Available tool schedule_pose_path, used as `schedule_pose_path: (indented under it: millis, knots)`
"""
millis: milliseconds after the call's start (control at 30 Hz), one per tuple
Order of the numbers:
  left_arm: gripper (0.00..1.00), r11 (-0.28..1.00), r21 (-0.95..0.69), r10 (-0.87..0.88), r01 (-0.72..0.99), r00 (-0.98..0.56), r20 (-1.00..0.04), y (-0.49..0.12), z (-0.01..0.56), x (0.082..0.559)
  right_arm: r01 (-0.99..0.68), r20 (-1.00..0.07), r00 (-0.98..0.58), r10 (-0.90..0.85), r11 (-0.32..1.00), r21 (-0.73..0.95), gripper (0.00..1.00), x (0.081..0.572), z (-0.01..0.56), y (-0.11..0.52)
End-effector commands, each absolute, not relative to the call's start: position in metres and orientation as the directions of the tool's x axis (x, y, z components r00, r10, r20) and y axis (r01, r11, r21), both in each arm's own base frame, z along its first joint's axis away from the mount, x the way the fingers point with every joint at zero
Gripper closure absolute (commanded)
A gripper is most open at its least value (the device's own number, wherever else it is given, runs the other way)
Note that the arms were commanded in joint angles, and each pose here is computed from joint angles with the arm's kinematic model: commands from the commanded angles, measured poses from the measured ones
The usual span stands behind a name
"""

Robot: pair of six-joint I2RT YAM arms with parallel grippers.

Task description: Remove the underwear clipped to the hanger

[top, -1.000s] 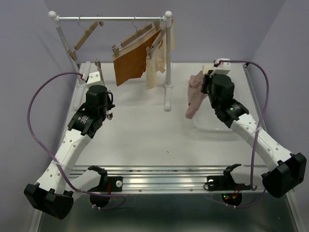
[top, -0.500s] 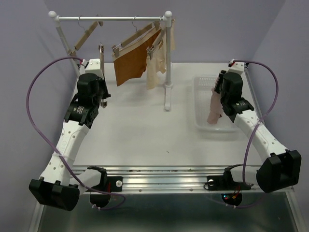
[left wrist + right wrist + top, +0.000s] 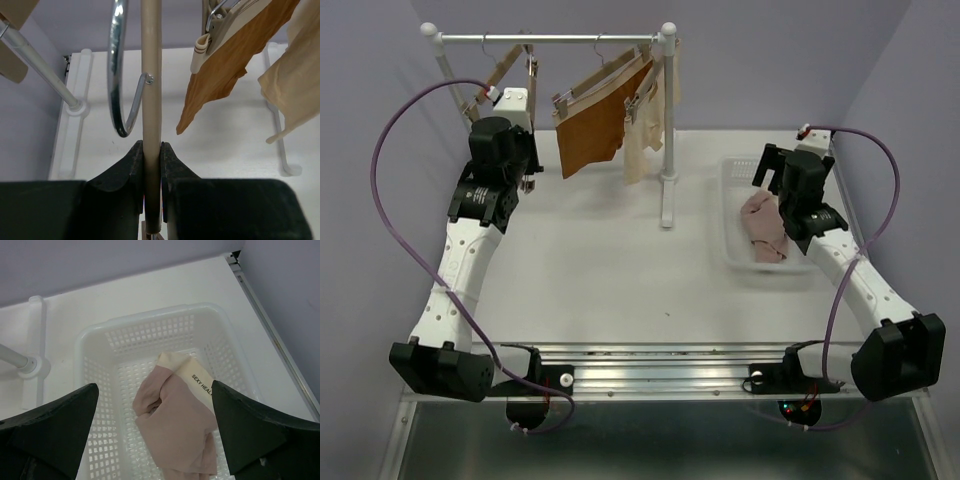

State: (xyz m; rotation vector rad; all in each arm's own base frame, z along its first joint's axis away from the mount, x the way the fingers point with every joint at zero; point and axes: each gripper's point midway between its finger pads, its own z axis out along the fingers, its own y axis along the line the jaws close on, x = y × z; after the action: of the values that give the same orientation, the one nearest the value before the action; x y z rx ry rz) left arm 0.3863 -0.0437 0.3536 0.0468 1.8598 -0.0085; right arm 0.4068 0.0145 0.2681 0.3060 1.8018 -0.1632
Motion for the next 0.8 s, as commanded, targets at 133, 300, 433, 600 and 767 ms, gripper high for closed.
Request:
schedule_pose_path:
  millis: [133,300,433,600,767]
  knots:
    - [1.00,0.994,0.089,0.101,0.064,-0.222,-0.970,-0.040,0.394,0.415,0.293,-0.980,-0.132,0.148,0.951,0.104,0.00,0.397,0.298,0.010]
    - [1.00,0.986,0.131,0.154,0.101,-0.266,-0.952,-0.044,0.386,0.428,0.297,-0.981,-0.120,0.151,0.948,0.110,0.00,0.396,0.301,0.009]
    - [1.00,0.982,0.160,0.181,0.095,-0.274,-0.944,-0.042,0.395,0.439,0.294,-0.981,-0.115,0.155,0.949,0.116,0.00,0.396,0.302,0.009]
    - [1.00,0.979,0.179,0.200,0.101,-0.275,-0.940,-0.042,0.398,0.448,0.280,-0.982,-0.103,0.158,0.952,0.124,0.00,0.397,0.304,0.012]
    - [1.00,0.972,0.206,0.229,0.116,-0.244,-0.942,-0.045,0.418,0.463,0.271,-0.981,-0.104,0.161,0.954,0.128,0.00,0.398,0.303,0.013]
